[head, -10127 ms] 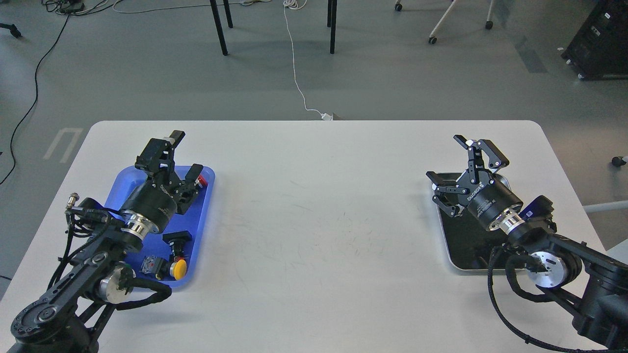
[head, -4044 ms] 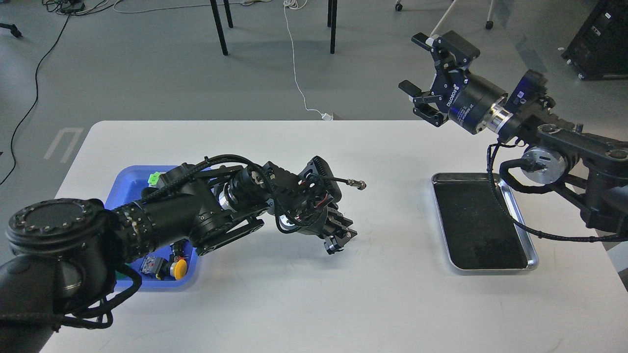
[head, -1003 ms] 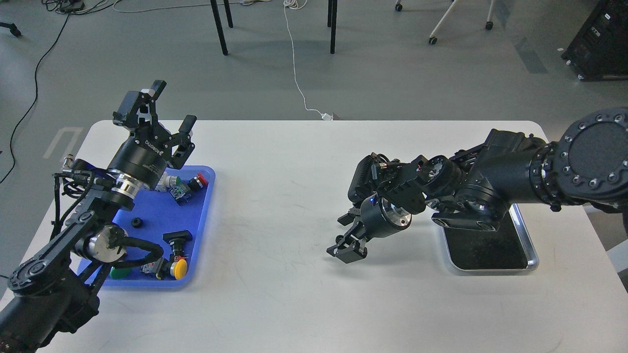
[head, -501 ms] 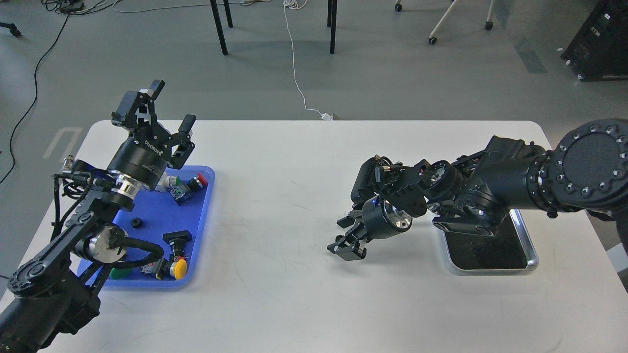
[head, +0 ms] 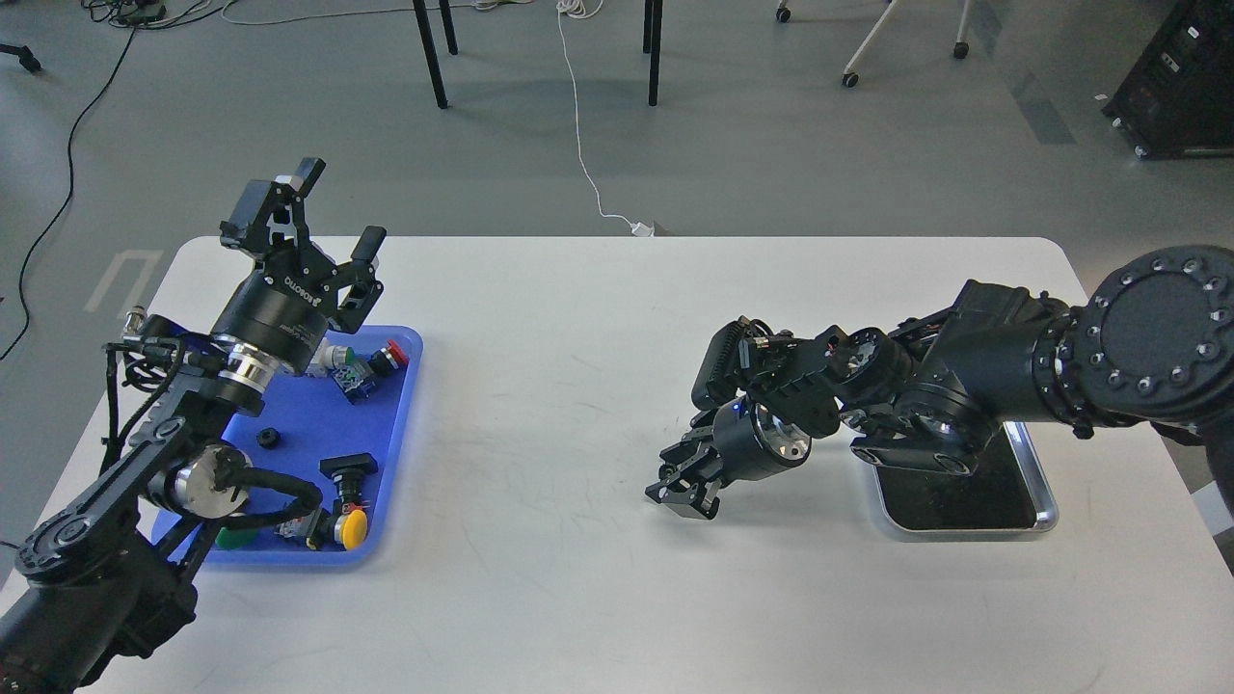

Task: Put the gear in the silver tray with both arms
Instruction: 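Grasp the black gear on the table with the right gripper, then place the black gear into the silver tray and open the right gripper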

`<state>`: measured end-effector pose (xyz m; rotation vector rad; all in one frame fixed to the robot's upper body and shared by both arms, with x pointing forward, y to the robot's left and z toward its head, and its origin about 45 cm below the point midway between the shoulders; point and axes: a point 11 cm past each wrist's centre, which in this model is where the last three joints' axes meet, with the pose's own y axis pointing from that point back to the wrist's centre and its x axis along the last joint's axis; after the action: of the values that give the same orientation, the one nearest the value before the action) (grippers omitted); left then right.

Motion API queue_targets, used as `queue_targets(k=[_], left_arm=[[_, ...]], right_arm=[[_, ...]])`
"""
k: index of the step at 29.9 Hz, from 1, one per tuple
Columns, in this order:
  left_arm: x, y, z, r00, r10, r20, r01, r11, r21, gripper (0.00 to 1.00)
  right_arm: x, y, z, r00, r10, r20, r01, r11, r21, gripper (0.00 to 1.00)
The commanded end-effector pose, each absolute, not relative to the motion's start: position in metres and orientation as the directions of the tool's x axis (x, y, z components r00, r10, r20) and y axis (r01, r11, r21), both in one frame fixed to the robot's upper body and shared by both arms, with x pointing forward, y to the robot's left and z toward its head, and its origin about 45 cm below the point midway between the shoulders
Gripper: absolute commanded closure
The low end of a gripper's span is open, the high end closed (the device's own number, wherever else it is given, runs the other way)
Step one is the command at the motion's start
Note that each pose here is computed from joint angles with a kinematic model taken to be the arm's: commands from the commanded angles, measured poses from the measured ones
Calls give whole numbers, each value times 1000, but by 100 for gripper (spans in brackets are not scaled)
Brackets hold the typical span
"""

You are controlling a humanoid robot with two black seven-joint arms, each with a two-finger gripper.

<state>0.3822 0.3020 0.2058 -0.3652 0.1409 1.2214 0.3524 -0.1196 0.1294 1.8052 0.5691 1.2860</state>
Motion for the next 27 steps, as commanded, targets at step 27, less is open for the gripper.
queue_targets(k=[27], left_arm=[[382, 304, 207, 342, 892, -296, -935, 292, -199, 2]], right_arm=[[398, -187, 195, 433, 650, 624, -288, -556, 780, 87]])
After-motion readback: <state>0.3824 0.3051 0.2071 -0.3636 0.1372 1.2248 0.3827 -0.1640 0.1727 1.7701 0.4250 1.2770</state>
